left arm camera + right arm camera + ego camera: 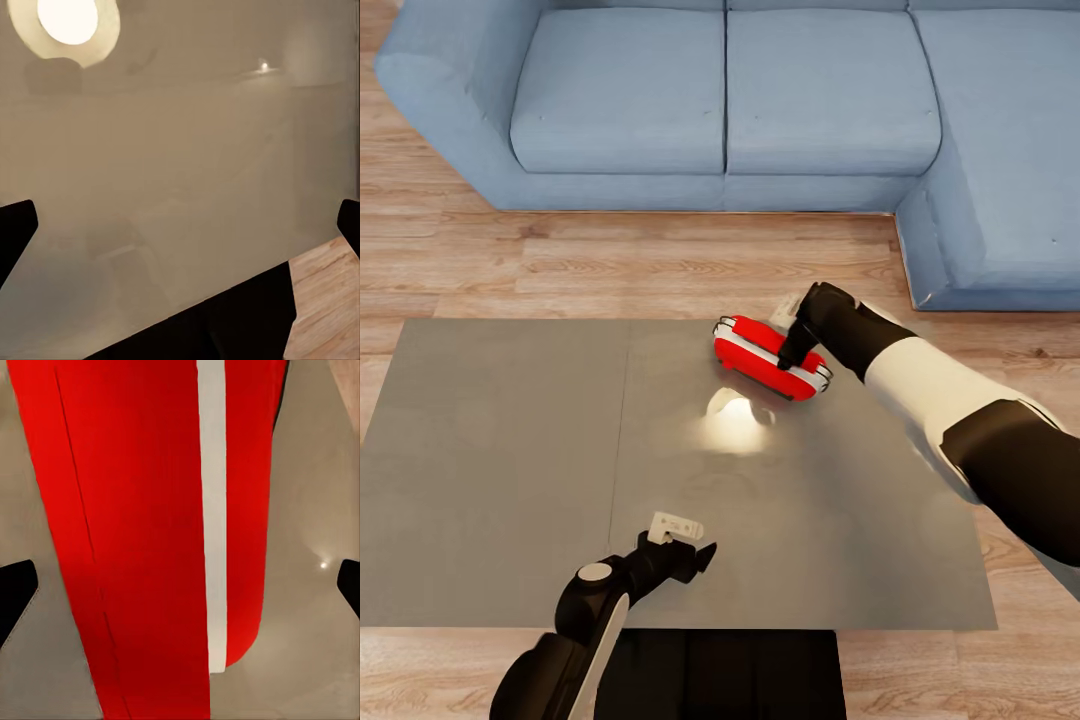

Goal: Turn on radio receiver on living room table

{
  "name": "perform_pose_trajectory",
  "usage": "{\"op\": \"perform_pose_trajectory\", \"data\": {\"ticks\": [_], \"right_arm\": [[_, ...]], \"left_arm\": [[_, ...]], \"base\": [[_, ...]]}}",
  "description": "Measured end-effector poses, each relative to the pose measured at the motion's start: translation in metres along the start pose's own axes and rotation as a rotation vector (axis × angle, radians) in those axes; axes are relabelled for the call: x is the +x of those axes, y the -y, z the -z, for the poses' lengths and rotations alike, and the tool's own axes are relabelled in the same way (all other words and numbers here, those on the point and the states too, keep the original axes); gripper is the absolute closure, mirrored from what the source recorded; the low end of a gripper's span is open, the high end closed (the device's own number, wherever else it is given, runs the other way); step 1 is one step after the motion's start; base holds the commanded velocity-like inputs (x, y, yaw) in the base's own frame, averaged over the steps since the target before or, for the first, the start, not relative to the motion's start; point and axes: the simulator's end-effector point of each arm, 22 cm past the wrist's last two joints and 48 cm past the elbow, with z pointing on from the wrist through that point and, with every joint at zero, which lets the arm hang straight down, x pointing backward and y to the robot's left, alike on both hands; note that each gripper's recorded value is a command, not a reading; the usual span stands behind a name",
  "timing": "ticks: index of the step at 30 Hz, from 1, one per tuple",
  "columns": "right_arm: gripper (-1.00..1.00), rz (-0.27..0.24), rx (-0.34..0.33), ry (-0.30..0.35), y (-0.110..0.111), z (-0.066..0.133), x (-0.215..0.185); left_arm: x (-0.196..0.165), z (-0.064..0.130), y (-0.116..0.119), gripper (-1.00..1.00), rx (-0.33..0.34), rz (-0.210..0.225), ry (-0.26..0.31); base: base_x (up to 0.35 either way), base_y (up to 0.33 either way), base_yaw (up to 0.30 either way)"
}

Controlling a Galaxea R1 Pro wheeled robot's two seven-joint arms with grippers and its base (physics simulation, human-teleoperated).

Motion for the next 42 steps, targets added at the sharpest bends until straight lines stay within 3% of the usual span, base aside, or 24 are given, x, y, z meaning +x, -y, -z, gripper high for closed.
{"op": "perform_pose_trajectory", "data": {"ticks": [19, 29, 42], "right_arm": [[-1.0, -0.002, 0.0, 0.004, -0.001, 0.0, -0.002], [-1.0, -0.009, 0.003, -0.025, -0.001, -0.021, 0.024], [-1.0, -0.009, 0.0, -0.02, -0.004, -0.021, 0.022]], "left_arm": [[0.001, -0.001, 0.01, -1.0, 0.018, -0.018, -0.004], [0.001, -0.001, 0.01, -1.0, 0.018, -0.018, -0.004], [0.001, -0.001, 0.01, -1.0, 0.018, -0.018, -0.004]], "base": [[0.0, 0.0, 0.0], [0.0, 0.0, 0.0], [0.0, 0.0, 0.0]]}}
